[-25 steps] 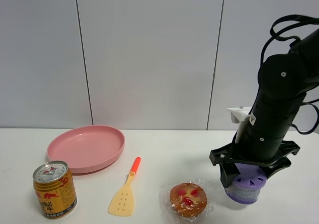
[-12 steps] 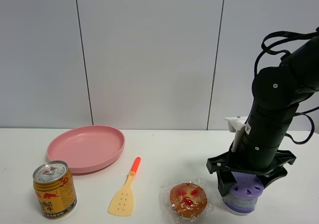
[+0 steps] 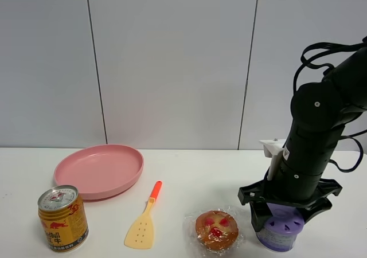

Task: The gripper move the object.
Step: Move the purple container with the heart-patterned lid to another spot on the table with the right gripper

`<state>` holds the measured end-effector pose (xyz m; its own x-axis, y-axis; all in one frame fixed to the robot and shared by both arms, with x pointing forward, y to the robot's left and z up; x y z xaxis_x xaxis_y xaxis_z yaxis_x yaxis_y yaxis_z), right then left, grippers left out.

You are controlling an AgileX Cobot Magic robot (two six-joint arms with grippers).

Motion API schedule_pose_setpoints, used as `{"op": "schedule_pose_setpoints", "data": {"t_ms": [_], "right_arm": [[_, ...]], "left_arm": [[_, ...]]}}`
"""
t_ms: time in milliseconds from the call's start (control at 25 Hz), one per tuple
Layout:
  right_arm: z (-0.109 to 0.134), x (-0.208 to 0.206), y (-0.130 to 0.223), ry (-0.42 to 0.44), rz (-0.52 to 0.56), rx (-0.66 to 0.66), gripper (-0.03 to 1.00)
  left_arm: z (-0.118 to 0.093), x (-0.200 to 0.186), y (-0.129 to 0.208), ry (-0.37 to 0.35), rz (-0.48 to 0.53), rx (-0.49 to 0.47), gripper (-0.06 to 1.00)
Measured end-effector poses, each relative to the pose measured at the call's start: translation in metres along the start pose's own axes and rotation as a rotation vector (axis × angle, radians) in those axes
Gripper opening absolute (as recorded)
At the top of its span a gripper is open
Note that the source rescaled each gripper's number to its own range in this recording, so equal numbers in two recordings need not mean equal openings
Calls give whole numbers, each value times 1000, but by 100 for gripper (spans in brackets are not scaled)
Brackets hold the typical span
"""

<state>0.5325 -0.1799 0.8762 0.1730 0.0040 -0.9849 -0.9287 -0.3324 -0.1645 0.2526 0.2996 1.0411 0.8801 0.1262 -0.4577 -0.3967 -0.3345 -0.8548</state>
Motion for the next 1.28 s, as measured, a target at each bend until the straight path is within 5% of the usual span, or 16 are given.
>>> {"op": "schedule_pose_setpoints", "data": {"t_ms": [960,1000,1080,1120,1200,1280], "right_arm": [[0,1,2,3,19,-4,1],[0,1,2,5,19,-5,13],[-1,4,4,9,36,3,58],[-1,4,4,11,40,12,72],[-1,4,5,13,47,16,89],[-2,4,6,17,54,11,94]], "left_arm": [[0,0,0,0,0,0,100],[0,0,0,0,0,0,100],[0,0,0,0,0,0,100],[0,0,0,0,0,0,100],[0,0,0,0,0,0,100],[0,0,0,0,0,0,100]]}}
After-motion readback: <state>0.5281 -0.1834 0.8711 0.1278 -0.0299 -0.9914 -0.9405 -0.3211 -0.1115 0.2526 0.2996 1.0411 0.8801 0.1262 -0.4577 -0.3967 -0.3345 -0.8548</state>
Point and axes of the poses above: a point on each arm's last joint axis where the gripper is mounted, x pointing out along that axis toward the gripper, z along the wrist's bending axis when the last joint is at zero, y = z × x, the point moved 2 cm from there along x, pointing out along that axis toward the gripper, and after that the axes turned 14 degrees about -x, right-handed, at the moved point
